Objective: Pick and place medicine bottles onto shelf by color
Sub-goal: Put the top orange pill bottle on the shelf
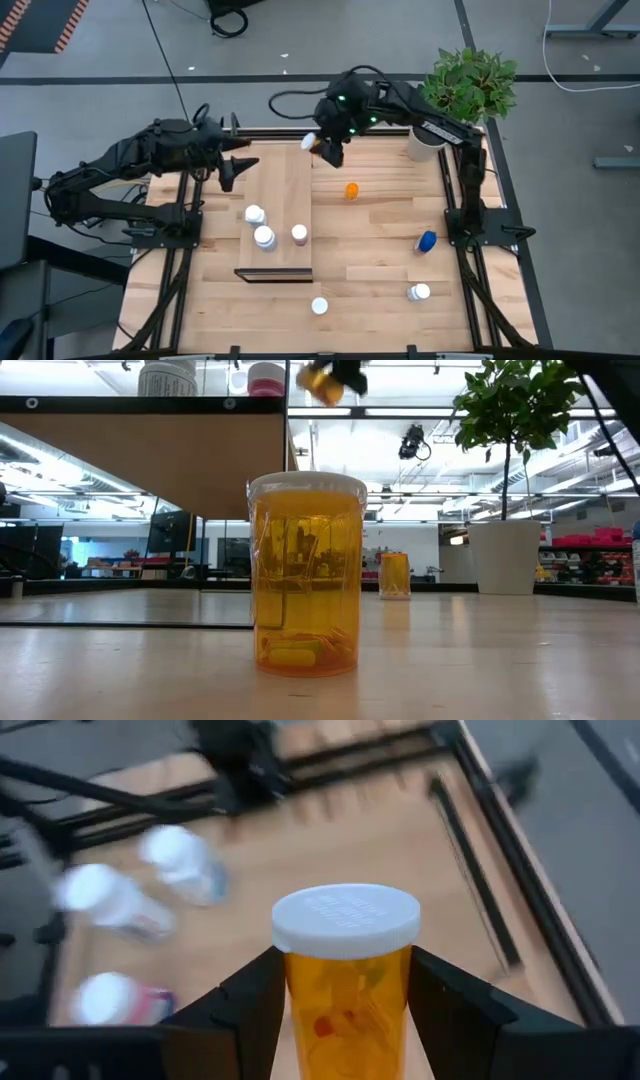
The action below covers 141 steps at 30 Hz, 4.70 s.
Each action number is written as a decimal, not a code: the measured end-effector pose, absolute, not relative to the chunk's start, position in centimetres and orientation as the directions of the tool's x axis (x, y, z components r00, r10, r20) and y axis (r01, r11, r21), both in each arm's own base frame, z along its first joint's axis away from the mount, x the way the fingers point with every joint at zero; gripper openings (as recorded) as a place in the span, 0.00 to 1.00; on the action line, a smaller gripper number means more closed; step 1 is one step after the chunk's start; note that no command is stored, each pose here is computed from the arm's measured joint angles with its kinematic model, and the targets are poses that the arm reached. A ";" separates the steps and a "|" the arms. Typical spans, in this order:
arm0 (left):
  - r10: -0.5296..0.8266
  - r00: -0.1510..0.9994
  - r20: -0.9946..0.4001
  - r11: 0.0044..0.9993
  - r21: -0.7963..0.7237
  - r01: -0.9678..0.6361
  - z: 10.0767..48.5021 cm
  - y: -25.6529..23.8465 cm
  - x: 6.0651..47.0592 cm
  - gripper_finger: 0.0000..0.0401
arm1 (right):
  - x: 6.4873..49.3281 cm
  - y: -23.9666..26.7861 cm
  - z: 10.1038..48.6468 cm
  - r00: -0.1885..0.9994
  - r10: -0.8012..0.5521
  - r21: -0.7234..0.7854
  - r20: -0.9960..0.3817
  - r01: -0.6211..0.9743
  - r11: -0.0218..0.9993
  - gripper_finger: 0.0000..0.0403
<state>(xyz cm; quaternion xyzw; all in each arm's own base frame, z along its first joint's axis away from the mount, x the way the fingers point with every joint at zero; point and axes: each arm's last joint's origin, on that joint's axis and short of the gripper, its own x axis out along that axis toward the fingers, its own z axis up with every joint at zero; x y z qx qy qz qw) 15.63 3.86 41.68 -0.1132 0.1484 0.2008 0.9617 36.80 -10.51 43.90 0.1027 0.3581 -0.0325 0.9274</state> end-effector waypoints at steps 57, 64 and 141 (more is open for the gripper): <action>-0.013 0.987 -0.162 0.740 0.662 0.119 40.6 1.0 26.0 0.71 | 38.0 -3.8 44.7 0.757 0.276 0.308 -0.593 -0.104 0.946 0.50; -0.014 0.978 -0.207 0.741 0.655 0.149 39.8 1.1 26.5 0.71 | 38.1 -3.5 44.8 0.754 0.296 0.331 -0.586 -0.110 0.937 0.50; 0.236 0.841 -0.487 0.815 0.571 0.102 37.5 1.6 24.4 0.55 | 36.9 -4.7 43.9 0.681 0.188 0.296 -0.708 0.044 0.954 0.58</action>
